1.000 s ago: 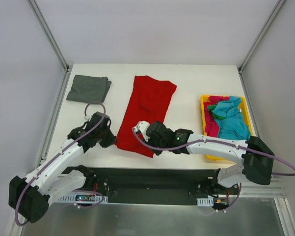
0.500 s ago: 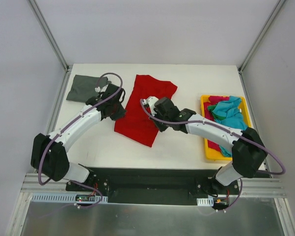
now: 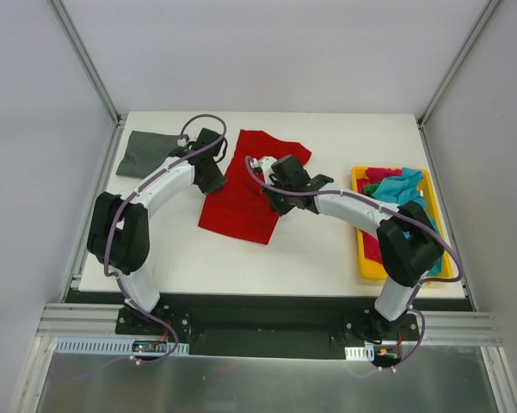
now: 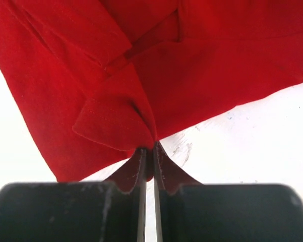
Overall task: Fold and stack the t-shirts
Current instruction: Fold the folded rectangular tshirt in 1/3 of the way
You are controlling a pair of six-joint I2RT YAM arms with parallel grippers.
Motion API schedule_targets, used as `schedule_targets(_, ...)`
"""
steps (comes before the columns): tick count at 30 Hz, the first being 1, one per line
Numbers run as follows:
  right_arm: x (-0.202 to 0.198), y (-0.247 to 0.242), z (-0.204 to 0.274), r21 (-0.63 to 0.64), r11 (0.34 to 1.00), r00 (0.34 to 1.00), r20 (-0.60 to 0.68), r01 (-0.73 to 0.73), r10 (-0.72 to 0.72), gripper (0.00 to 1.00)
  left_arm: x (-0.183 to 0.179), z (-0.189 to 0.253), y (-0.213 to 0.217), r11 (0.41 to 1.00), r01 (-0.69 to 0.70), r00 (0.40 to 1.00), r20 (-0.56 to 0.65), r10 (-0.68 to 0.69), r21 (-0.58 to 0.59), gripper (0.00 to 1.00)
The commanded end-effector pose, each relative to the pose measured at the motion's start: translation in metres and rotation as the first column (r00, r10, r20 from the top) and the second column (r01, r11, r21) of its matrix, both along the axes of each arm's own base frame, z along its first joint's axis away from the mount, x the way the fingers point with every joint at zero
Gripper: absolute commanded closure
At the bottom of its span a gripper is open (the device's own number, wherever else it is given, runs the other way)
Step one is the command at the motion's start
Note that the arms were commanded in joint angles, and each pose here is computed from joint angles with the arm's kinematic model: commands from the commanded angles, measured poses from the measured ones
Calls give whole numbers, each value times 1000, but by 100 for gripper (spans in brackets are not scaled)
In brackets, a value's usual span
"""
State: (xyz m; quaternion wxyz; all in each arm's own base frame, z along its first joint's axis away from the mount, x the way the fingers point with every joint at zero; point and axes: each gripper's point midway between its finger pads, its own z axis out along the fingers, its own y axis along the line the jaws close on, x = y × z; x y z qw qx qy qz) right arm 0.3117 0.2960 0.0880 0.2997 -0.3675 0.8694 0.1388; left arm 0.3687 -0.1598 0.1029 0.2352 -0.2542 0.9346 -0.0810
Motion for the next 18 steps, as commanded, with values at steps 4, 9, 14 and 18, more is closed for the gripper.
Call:
schedule_targets(4,37,6,3,25,999,998,41,38,-39,94,27,2,1,999,32,999,17,-33,22,100)
schedule_targets(9,46,1,2,7,998,996,62,66,-67,92,35,-4,3,999,28,999,15,-29,43,98)
schedule_targets(14,53,-5,0,6,995,993,59,103,-103,92,40,-10,1,998,47,999,1,-47,39,96)
schedule_targets(18,50,-6,3,17,993,992,50,119,-120,92,39,-15,3,998,44,999,-12,-43,42,97)
